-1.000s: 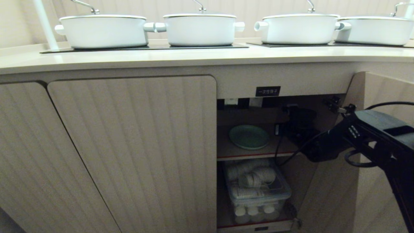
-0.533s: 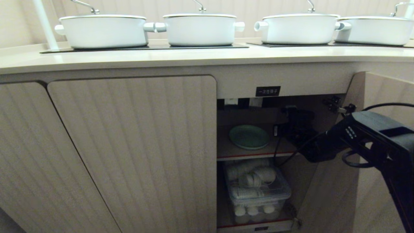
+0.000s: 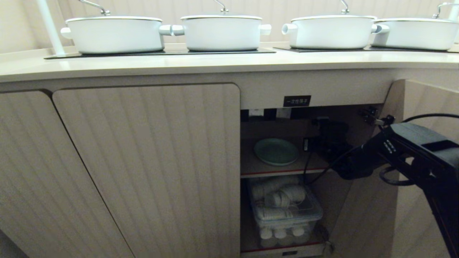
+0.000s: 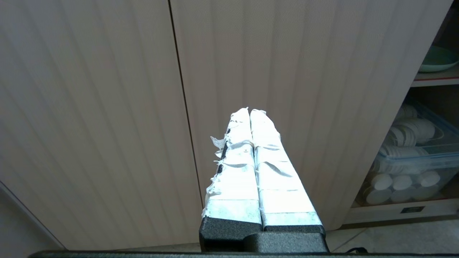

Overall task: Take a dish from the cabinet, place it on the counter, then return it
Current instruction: Take the plate from the cabinet

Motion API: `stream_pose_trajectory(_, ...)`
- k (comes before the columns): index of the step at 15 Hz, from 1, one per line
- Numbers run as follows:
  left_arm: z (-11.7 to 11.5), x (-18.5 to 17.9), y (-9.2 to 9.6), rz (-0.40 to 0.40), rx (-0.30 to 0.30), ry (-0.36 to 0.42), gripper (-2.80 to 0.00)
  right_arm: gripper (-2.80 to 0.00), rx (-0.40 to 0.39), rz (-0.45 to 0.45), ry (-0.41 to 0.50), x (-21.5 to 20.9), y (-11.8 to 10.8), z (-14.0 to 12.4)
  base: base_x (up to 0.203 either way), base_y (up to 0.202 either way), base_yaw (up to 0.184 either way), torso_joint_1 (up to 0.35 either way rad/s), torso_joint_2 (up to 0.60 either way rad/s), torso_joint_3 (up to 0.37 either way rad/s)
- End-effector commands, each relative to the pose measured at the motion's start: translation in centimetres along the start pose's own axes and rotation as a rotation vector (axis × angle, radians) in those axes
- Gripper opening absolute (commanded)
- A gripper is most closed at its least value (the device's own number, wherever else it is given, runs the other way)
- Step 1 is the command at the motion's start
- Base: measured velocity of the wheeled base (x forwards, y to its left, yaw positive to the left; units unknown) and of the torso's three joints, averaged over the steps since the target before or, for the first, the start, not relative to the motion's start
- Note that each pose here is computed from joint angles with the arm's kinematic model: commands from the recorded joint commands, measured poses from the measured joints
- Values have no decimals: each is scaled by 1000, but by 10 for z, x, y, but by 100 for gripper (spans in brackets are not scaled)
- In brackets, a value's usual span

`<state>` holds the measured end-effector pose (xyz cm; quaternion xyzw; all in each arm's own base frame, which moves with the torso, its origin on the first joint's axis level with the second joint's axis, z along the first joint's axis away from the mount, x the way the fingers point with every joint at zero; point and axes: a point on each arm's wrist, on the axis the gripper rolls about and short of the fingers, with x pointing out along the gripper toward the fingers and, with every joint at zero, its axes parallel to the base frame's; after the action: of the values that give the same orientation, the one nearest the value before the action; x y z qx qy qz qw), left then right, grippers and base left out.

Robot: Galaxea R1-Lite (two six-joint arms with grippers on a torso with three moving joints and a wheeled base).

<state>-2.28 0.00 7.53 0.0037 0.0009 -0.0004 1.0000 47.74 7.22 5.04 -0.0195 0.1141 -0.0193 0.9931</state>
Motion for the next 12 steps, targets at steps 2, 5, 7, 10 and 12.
stream_pose_trajectory(2,0,0,0,0,0,0,-280,0,5,0,-19,0,0,5,0,0,0,0,0,0)
stream_pose_trajectory(5,0,0,0,0,0,0,-280,0,13,3,-52,4,1,14,0,0,0,0,0,0)
stream_pose_trajectory(7,0,0,0,0,0,0,-280,0,11,5,-47,8,3,15,0,0,0,0,0,0)
stream_pose_trajectory(10,0,0,0,1,0,0,-280,0,10,5,-47,14,4,20,0,0,0,0,0,0)
stream_pose_trajectory(12,0,0,0,0,0,0,-280,0,9,6,-36,17,5,25,0,0,0,0,0,0)
